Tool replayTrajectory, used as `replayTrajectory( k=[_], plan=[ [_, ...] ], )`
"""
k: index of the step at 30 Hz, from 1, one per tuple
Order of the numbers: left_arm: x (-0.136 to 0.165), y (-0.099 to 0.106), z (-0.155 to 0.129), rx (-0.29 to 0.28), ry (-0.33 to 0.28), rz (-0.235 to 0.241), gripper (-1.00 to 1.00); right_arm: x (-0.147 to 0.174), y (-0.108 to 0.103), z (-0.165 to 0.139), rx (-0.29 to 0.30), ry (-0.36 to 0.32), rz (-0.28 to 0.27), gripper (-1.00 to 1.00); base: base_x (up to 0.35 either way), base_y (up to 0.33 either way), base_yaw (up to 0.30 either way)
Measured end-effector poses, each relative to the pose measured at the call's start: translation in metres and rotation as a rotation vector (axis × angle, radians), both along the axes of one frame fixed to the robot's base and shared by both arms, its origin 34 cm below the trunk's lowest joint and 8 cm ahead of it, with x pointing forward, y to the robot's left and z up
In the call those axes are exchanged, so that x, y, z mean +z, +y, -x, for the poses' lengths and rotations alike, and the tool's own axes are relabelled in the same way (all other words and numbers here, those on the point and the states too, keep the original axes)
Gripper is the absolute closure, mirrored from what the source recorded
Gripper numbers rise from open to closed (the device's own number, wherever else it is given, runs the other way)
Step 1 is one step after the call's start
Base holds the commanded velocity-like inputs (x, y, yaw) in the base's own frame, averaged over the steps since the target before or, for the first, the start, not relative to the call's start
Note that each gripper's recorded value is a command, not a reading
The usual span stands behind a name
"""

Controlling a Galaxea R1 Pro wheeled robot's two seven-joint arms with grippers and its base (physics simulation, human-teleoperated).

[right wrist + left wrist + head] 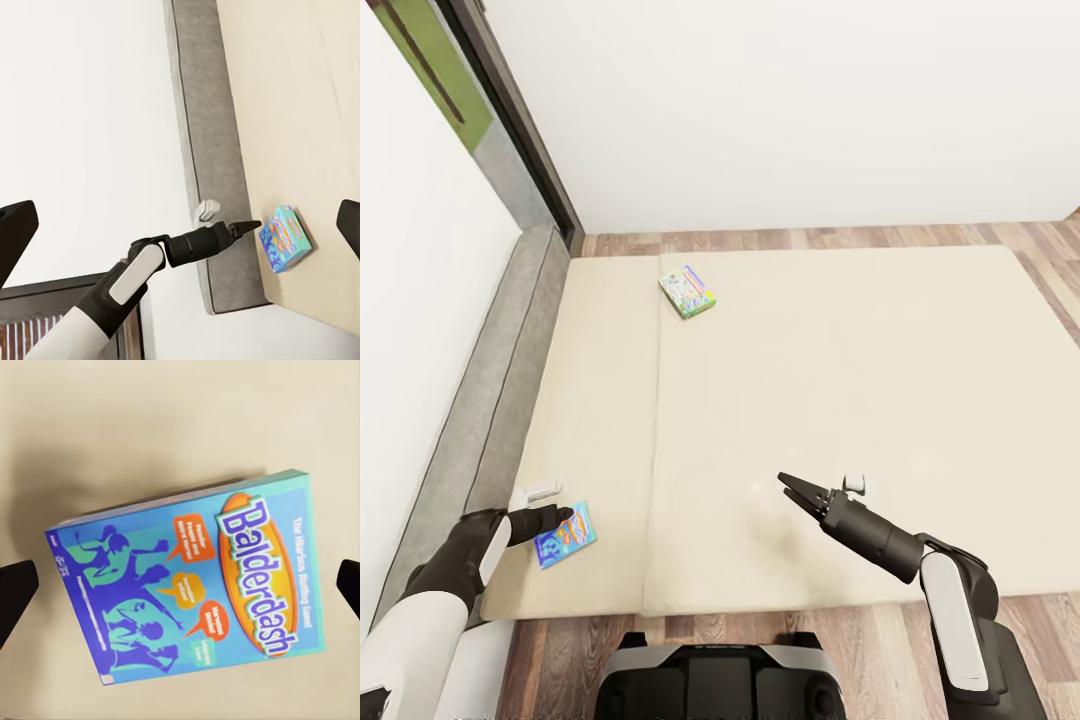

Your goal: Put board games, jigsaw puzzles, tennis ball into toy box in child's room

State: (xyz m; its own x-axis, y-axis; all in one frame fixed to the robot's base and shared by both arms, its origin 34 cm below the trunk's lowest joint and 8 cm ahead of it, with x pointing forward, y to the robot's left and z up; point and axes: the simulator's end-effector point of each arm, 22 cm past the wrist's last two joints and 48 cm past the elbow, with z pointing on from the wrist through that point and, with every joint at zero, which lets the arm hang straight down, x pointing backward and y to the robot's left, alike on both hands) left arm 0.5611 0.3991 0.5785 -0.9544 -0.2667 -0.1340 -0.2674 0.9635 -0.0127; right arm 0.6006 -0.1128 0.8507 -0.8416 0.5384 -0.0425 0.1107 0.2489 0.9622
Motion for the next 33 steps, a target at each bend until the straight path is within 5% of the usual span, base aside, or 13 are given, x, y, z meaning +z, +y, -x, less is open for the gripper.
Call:
replayTrajectory(
  k=[33],
  plan=[
    [-0.023,0.001,0.019,-0.002,0.036,-0.001,-1.00,-0.027,0.015,0.013,0.036,0.059,0.002,-1.00,0.000,0.000,0.000]
  ],
)
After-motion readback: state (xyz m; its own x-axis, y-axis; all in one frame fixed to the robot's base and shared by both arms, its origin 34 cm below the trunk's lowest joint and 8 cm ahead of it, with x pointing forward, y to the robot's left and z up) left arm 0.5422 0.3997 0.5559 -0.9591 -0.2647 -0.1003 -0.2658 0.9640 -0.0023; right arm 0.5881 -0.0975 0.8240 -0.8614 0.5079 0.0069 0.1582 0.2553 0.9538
